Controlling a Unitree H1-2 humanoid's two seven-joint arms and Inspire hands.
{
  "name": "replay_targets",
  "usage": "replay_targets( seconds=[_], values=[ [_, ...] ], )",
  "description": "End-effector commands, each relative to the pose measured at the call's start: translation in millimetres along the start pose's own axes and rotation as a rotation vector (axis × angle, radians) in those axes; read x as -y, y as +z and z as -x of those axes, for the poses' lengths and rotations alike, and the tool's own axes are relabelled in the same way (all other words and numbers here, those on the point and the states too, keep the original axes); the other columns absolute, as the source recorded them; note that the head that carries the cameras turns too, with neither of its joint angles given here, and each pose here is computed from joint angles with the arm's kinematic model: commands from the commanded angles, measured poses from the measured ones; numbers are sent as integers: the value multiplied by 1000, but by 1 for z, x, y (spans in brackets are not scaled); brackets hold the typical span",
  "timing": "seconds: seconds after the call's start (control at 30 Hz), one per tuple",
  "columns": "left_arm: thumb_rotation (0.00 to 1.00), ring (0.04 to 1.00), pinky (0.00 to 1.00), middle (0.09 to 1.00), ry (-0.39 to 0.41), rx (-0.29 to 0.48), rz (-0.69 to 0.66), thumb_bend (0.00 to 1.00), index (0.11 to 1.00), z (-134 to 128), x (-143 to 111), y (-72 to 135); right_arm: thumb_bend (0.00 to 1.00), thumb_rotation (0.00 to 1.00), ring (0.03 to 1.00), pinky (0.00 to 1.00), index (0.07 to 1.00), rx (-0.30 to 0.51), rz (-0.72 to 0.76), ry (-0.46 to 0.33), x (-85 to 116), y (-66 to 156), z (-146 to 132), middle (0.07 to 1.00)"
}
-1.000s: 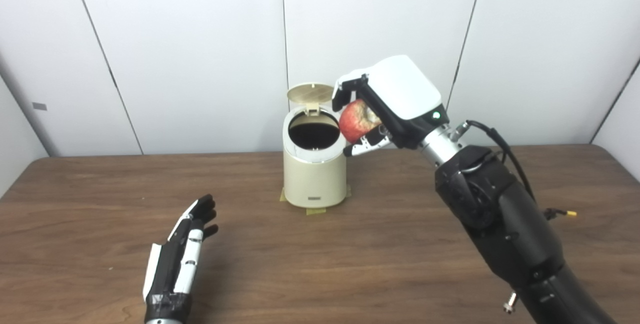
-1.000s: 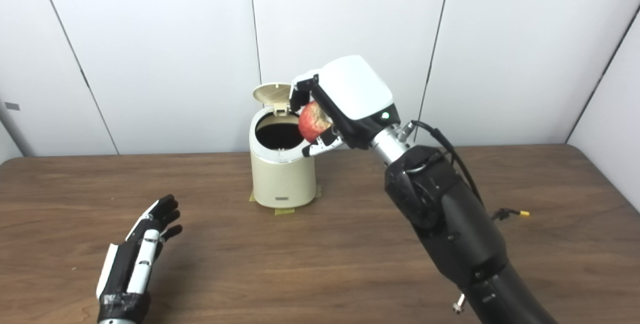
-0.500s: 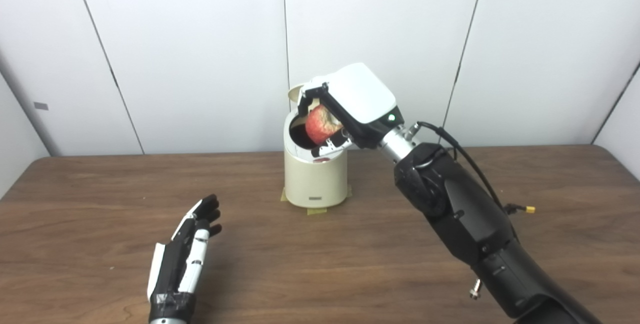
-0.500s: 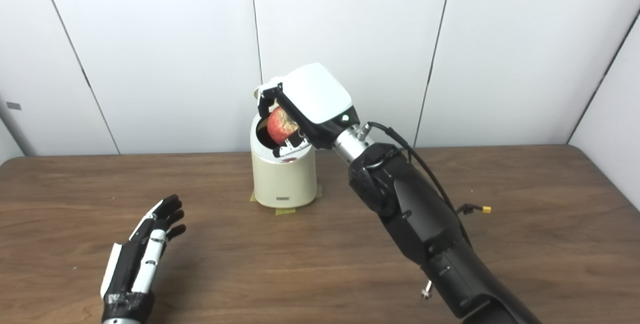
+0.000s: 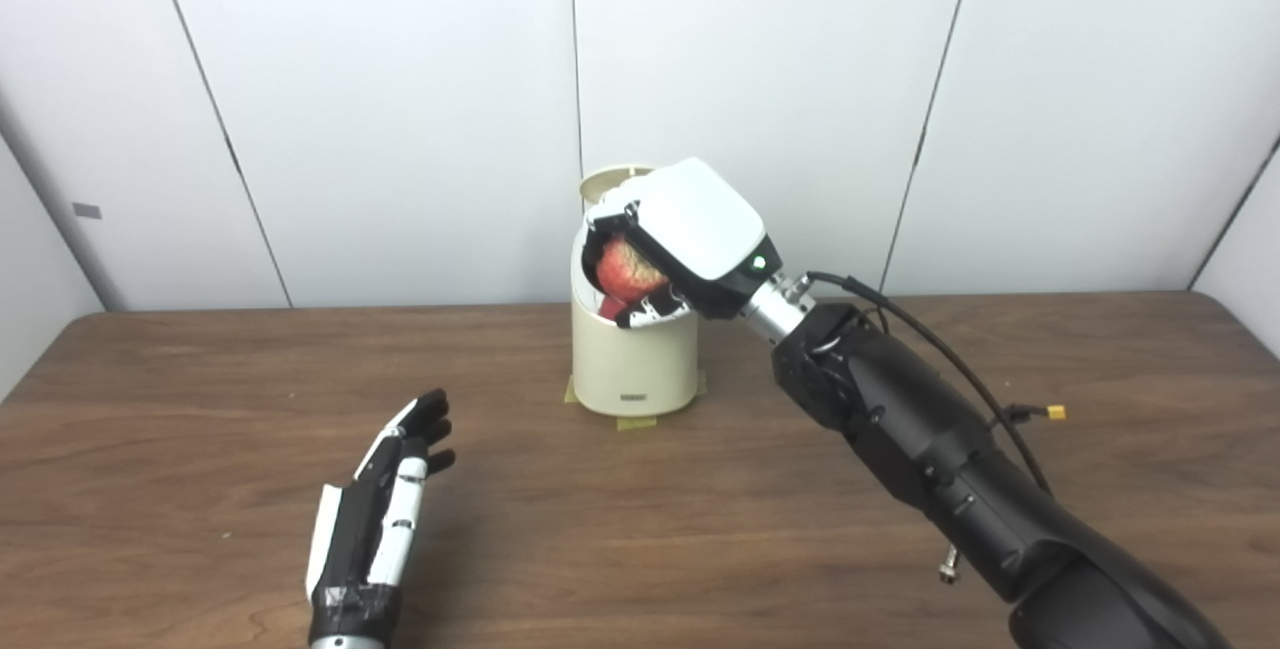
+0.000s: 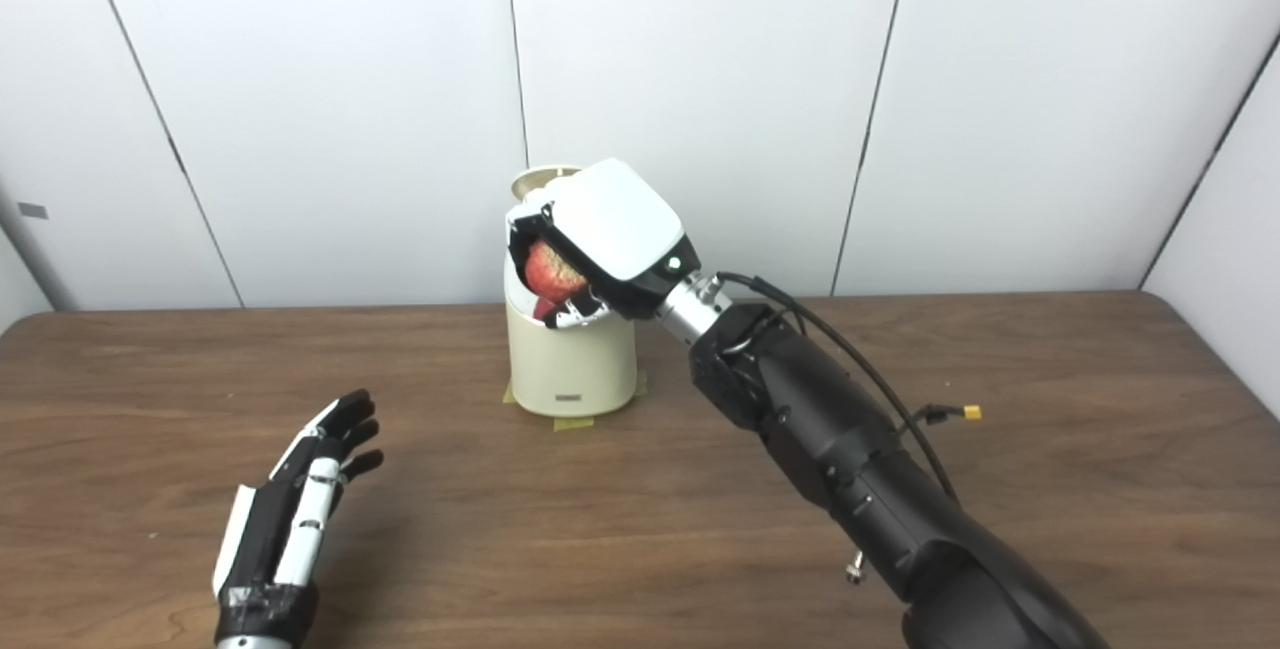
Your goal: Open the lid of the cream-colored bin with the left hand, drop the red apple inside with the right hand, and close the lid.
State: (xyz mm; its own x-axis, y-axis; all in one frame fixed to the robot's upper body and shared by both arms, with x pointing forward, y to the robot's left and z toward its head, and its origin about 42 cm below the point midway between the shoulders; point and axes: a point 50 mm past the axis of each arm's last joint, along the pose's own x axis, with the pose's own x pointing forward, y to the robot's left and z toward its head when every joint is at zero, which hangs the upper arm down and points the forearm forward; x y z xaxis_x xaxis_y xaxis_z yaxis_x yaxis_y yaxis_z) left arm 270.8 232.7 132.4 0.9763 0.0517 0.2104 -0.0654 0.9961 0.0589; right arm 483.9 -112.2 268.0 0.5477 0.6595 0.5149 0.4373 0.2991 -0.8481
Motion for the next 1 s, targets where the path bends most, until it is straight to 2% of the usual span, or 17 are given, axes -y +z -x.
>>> replay_targets(
  seconds=[0.0,0.23,0.4,0.6,0.63,0.67,0.73,0.77,0.8,0.83,0.9,0.97],
  values=[
    [787,878,820,886,4,88,-2,183,859,-6,3,17,497,0,485,369,418,44,37,-90,24,-5,-29,530],
    [786,871,812,878,7,93,6,186,853,-6,3,16,496,0,488,370,422,26,31,-71,20,-7,-26,536],
    [855,874,821,878,12,90,12,205,850,-6,4,17,496,0,491,367,431,22,37,-64,20,-7,-25,542],
    [905,869,816,874,10,92,2,248,849,-6,4,17,497,0,494,363,446,32,62,-97,20,-6,-24,546],
    [910,868,816,873,10,91,4,255,848,-6,4,17,497,0,496,368,453,37,66,-103,21,-6,-24,547],
    [914,869,817,873,10,90,5,258,848,-6,4,17,508,0,533,417,459,41,69,-111,22,-6,-24,551],
    [916,869,817,872,10,89,5,262,850,-6,4,18,517,96,586,468,484,40,72,-124,24,-5,-24,619],
    [917,868,817,872,9,89,4,263,849,-6,4,18,518,109,598,477,487,38,73,-132,24,-5,-24,635],
    [918,868,816,872,9,88,2,263,850,-6,4,18,735,56,610,483,551,39,73,-143,25,-5,-25,649],
    [920,866,814,871,9,87,1,262,850,-6,4,18,875,22,626,490,601,41,74,-151,26,-5,-25,666],
    [922,866,813,871,8,86,2,262,849,-6,5,17,942,5,636,492,636,43,69,-165,28,-5,-25,682],
    [921,867,815,872,8,84,1,265,850,-6,5,17,948,1,644,495,661,45,66,-176,28,-5,-25,696]
  ],
)
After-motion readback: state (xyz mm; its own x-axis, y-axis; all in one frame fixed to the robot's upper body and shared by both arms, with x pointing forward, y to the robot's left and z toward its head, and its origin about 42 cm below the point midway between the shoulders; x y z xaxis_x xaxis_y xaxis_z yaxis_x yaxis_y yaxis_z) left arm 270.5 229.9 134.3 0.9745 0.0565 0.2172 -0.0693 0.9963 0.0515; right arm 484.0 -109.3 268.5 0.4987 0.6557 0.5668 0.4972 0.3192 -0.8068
